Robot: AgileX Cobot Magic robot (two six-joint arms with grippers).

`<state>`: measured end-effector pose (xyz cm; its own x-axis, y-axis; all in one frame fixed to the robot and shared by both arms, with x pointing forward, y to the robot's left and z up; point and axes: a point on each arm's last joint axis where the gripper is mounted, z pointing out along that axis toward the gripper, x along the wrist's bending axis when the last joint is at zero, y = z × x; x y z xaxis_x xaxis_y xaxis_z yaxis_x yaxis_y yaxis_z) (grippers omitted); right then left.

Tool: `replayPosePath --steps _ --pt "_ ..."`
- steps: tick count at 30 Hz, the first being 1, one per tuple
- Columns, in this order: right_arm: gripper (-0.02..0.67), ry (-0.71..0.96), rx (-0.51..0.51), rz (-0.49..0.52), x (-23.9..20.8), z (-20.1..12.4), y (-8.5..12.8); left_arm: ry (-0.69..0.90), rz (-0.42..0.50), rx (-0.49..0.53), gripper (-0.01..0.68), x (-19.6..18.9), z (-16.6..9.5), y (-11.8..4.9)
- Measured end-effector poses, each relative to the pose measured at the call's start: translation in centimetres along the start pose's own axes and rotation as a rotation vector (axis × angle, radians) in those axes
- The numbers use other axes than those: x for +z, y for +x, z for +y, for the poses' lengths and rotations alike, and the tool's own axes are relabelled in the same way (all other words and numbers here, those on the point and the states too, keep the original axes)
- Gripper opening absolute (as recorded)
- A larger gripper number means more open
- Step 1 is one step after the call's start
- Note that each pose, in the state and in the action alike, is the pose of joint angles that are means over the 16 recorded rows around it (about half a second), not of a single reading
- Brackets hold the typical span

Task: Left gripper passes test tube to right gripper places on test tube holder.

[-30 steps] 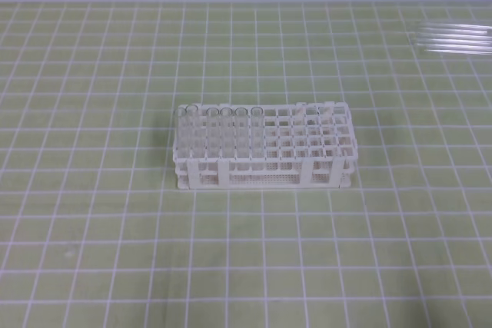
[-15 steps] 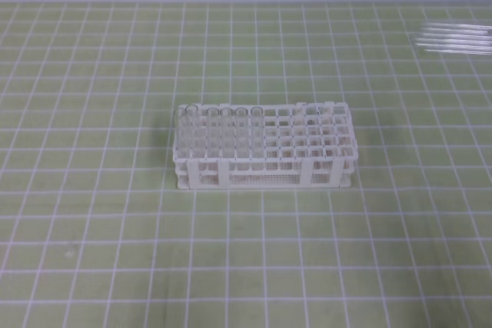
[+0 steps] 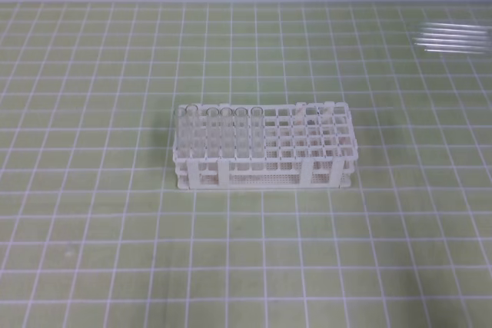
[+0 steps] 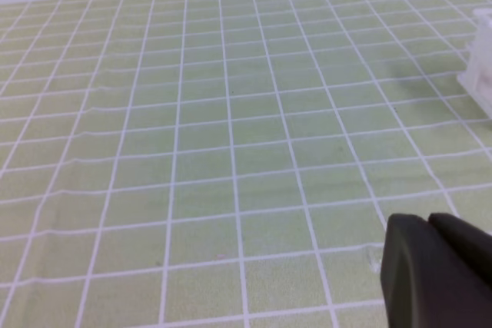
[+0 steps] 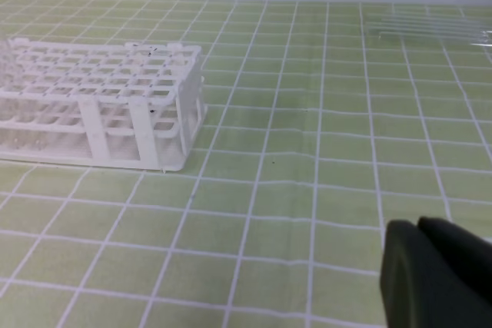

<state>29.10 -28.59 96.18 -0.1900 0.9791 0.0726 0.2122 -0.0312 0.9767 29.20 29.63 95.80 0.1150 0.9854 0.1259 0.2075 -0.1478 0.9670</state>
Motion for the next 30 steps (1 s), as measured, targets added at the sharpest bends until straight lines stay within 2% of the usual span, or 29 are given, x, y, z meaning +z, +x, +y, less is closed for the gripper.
replayPosePath --steps 30 --pt "-0.017 0.000 0.000 0.000 0.00 0.00 0.00 0.011 -0.002 0.001 -0.001 0.04 0.00 0.00"
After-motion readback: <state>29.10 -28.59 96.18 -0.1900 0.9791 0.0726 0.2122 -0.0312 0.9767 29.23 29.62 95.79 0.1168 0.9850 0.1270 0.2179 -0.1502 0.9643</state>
